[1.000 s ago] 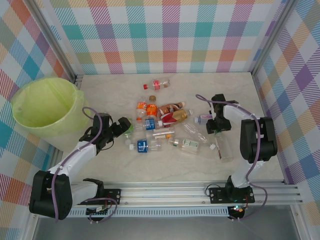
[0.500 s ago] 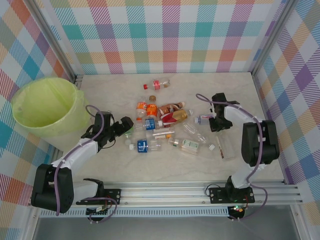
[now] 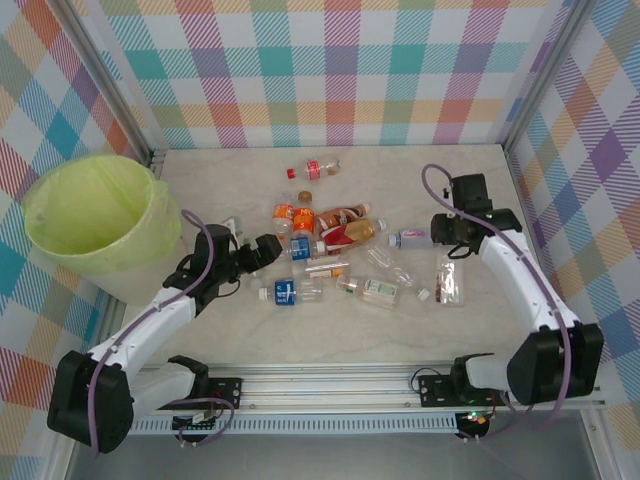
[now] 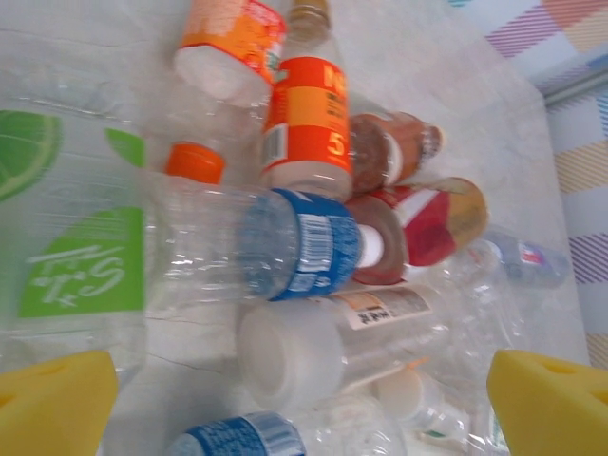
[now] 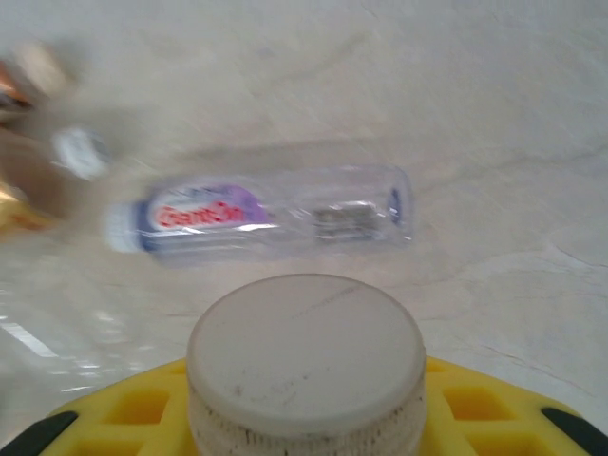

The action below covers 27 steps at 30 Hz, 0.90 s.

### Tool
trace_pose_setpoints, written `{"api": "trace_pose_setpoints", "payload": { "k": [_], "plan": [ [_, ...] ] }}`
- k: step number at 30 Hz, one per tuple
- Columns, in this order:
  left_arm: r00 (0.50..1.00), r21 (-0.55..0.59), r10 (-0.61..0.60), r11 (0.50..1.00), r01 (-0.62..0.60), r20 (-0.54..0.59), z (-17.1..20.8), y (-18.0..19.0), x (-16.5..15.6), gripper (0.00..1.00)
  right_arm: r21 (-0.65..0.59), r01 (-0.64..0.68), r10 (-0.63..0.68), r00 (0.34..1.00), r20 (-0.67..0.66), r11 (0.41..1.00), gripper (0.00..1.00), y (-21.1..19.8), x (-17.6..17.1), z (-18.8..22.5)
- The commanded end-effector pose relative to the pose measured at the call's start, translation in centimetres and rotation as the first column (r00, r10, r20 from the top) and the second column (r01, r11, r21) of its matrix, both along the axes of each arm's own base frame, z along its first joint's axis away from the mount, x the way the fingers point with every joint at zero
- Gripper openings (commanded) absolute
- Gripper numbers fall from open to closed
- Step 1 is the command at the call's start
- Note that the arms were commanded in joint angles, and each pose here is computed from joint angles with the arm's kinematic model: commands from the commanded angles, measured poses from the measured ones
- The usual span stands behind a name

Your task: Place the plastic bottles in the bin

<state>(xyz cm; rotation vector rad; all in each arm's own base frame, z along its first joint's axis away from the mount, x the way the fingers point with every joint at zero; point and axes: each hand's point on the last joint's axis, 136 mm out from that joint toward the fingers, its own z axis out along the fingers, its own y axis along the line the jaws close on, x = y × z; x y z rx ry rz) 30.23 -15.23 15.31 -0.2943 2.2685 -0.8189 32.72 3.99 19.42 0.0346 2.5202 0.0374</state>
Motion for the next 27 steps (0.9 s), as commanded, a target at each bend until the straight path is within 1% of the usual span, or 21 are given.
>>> {"api": "trace_pose_setpoints", "payload": {
  "k": [1,4,6,8,9,11,14,16,18,20,24,26,27],
  "plan": [
    [0.989,0.002,-0.056,0.998,0.056,0.135,4.2,-1.6,0.2,1.0,0.288,-0.029,-0.002,0.994,0.107,0.957,0.25,4.0,-0.5,4.6],
    [0.971,-0.007,-0.151,0.988,0.155,0.185,6.0,-3.7,-0.7,1.0,0.471,-0.072,-0.004,0.987,0.159,0.879,0.25,6.6,-1.0,7.4],
    [0.95,-0.027,-0.229,0.97,0.24,0.212,7.1,-5.6,-1.4,1.0,0.591,-0.104,0.002,0.985,0.171,0.8,0.24,8.6,-1.4,8.9],
    [0.92,-0.034,-0.304,0.946,0.322,0.248,8.1,-7.5,-2.2,1.0,0.667,-0.138,0.024,0.984,0.178,0.732,0.24,10.5,-1.9,9.9],
    [0.902,-0.026,-0.338,0.934,0.358,0.269,8.6,-8.5,-2.6,1.0,0.689,-0.141,0.022,0.984,0.179,0.71,0.24,11.3,-2.0,10.2],
    [0.867,0.003,-0.392,0.912,0.411,0.308,9.5,-10.0,-3.5,1.0,0.716,-0.12,-0.007,0.985,0.172,0.688,0.23,12.3,-2.0,10.3],
    [0.82,0.026,-0.462,0.876,0.482,0.339,10.6,-12.0,-5.1,1.0,0.748,-0.052,-0.071,0.989,0.132,0.662,0.23,13.5,-1.5,9.2],
    [0.787,0.032,-0.507,0.846,0.531,0.351,11.3,-13.2,-6.1,1.0,0.769,-0.043,-0.081,0.989,0.123,0.638,0.23,14.7,-1.2,8.6],
    [0.754,0.05,-0.558,0.814,0.579,0.347,11.9,-14.4,-7.2,1.0,0.77,-0.051,-0.082,0.988,0.132,0.636,0.24,15.9,-1.0,8.2],
    [0.739,0.06,-0.591,0.792,0.607,0.322,12.0,-15.2,-7.8,1.0,0.76,-0.049,-0.08,0.988,0.132,0.648,0.24,16.8,-0.9,7.8],
    [0.715,0.051,-0.65,0.748,0.661,0.258,11.7,-16.9,-8.6,1.0,0.758,-0.079,-0.048,0.988,0.144,0.647,0.26,18.8,-1.1,7.7],
    [0.705,0.086,-0.673,0.734,0.673,0.225,11.1,-17.6,-8.9,1.0,0.754,-0.085,-0.037,0.989,0.143,0.651,0.26,19.6,-1.2,7.5],
    [0.72,0.125,-0.666,0.745,0.656,0.193,10.4,-17.6,-8.7,1.0,0.75,-0.09,-0.032,0.989,0.146,0.655,0.26,20.1,-1.3,7.5]
  ]
}}
